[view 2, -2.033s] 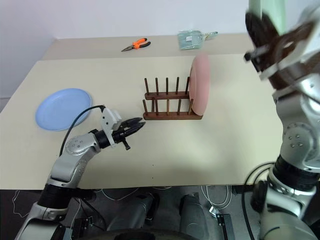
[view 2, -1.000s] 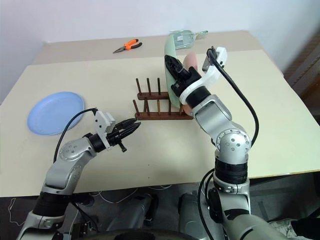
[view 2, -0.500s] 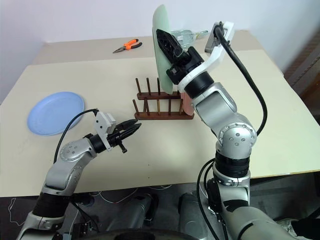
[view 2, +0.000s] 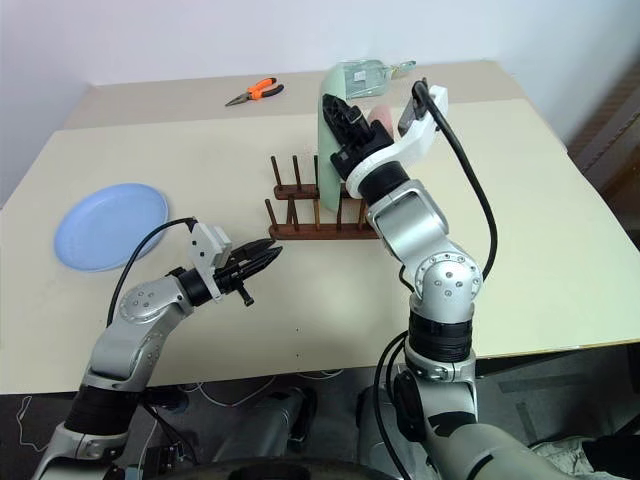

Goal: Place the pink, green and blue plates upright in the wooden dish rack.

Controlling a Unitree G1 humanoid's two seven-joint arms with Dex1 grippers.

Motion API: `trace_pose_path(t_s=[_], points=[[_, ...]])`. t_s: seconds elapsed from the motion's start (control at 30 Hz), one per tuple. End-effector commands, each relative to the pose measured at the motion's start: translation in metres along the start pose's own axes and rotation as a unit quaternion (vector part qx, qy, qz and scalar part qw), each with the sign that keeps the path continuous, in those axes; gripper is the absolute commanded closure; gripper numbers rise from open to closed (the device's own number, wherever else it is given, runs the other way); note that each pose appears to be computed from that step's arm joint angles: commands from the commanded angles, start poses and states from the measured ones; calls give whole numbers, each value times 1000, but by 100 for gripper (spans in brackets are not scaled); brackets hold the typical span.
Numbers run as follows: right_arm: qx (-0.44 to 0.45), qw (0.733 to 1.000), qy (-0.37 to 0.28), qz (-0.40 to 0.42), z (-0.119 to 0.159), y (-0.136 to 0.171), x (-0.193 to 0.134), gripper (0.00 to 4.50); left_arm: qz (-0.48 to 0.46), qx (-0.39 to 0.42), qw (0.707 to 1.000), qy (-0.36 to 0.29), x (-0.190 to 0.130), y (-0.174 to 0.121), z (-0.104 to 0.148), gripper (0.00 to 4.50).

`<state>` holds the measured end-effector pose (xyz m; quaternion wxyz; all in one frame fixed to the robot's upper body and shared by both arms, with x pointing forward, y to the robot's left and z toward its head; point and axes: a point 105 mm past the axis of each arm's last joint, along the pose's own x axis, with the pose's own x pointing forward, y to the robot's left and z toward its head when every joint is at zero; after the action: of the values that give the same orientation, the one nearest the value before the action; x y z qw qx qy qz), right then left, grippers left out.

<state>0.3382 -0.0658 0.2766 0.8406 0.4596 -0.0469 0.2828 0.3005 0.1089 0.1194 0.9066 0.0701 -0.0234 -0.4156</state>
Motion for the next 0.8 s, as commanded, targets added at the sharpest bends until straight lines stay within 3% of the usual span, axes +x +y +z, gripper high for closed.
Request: trace_pose_path(t_s=[0.03, 0.13, 0.27, 0.3, 0.33, 0.43, 0.5, 0.53, 0.63, 0.67, 0.73, 0.8], points=[[-6, 1000, -4, 8, 3, 4, 3, 448, 3, 13, 1000, -14, -1, 1, 10, 372], [-32, 999, 9, 10, 0, 3, 6, 343, 3, 13, 1000, -14, -2, 2, 10, 372], [-107, 994, 14, 22, 1, 8, 8, 152, 1, -2, 1000, -13, -3, 1, 9, 372], [-130, 991, 13, 28, 3, 11, 9, 95, 1, -8, 1000, -12, -3, 1, 8, 316], [-159, 987, 11, 35, 6, 14, 10, 93, 1, -12, 1000, -13, -4, 1, 8, 284], [-233, 971, 3, 56, 15, 22, 10, 93, 1, -18, 1000, -12, -5, 2, 9, 133], [-309, 947, -9, 82, 26, 32, 11, 93, 16, -21, 999, -18, -8, 8, 12, 33], [-346, 933, -12, 102, 29, 40, 11, 93, 34, -24, 999, -24, -11, 15, 15, 8], [-438, 878, 19, 192, 20, 65, 5, 93, 135, -25, 989, -48, -27, 51, 26, 8], [-480, 846, 47, 227, 9, 70, 0, 68, 188, -31, 980, -56, -37, 69, 28, 2], [-544, 787, 97, 276, -12, 70, -8, 4, 281, -33, 957, -68, -58, 97, 32, 0], [-588, 734, 138, 311, -31, 62, -15, 1, 407, -33, 911, -58, -91, 130, 29, 0]])
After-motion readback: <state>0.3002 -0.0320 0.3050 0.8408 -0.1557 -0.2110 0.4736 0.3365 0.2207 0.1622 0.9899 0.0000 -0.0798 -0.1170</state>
